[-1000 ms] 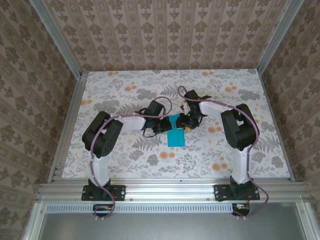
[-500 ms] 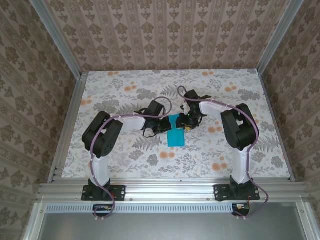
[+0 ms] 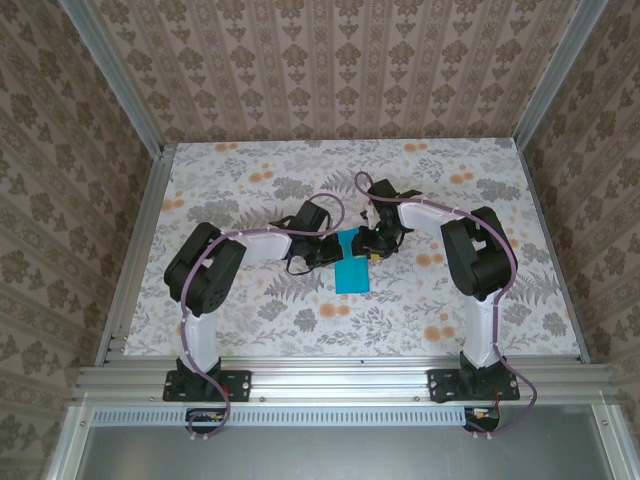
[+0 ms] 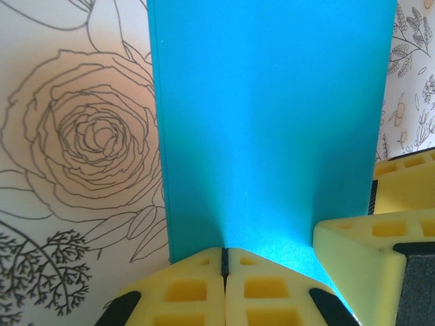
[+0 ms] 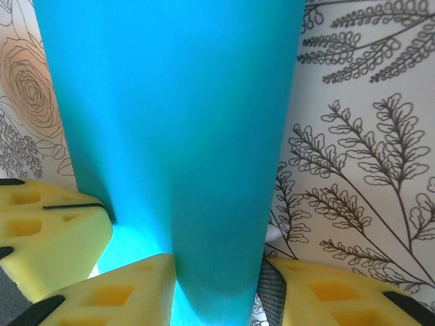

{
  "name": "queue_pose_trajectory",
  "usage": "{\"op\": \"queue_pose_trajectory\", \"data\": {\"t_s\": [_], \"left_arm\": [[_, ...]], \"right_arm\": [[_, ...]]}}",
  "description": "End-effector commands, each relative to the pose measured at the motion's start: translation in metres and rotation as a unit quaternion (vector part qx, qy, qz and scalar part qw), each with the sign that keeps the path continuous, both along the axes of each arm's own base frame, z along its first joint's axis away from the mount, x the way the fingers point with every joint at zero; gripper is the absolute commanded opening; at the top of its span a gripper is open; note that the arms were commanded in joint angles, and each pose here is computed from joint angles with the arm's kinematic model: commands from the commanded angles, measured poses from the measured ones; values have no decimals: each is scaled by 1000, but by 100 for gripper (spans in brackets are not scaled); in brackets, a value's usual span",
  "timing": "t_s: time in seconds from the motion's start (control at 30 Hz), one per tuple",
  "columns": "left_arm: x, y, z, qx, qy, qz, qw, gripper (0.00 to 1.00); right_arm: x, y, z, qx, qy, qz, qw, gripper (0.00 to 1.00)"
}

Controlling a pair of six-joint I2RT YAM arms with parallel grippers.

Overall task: Fold a paper plane with a square sheet of paper (pick it up from the middle)
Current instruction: Hold the square sheet of paper at the center of the table.

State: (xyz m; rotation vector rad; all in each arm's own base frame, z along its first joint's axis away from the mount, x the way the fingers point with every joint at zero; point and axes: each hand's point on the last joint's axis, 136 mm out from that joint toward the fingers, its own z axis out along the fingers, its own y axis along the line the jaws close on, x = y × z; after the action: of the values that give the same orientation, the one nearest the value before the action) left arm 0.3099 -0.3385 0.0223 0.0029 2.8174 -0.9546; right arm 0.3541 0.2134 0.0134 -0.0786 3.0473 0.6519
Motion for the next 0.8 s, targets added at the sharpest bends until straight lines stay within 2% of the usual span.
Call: {"op": "queue_pose_trajectory", "data": {"t_s": [0.0,0.13,0.3,0.4,0.6,0.77], "left_arm": [[-5,13,-11,41,11,0,999,6],[-9,20,-19,62,22,-1,998,5],[-18,28,-31,87,38,-3,995,5],[-22,28,-35,91,43,-8,995,4],[-21,20,-35,81,42,-15,996,5],[-17,16,-30,77,36,-16,996,5]], "right_arm": [[-22,-17,-51,-68,48,1,997,43],[-9,-10,-22,-43,17,-14,999,47],[11,-6,33,0,-59,-52,997,55],[17,-7,55,20,-92,-65,993,55],[8,10,65,74,-85,-40,993,49],[2,10,50,61,-66,-30,996,48]]}}
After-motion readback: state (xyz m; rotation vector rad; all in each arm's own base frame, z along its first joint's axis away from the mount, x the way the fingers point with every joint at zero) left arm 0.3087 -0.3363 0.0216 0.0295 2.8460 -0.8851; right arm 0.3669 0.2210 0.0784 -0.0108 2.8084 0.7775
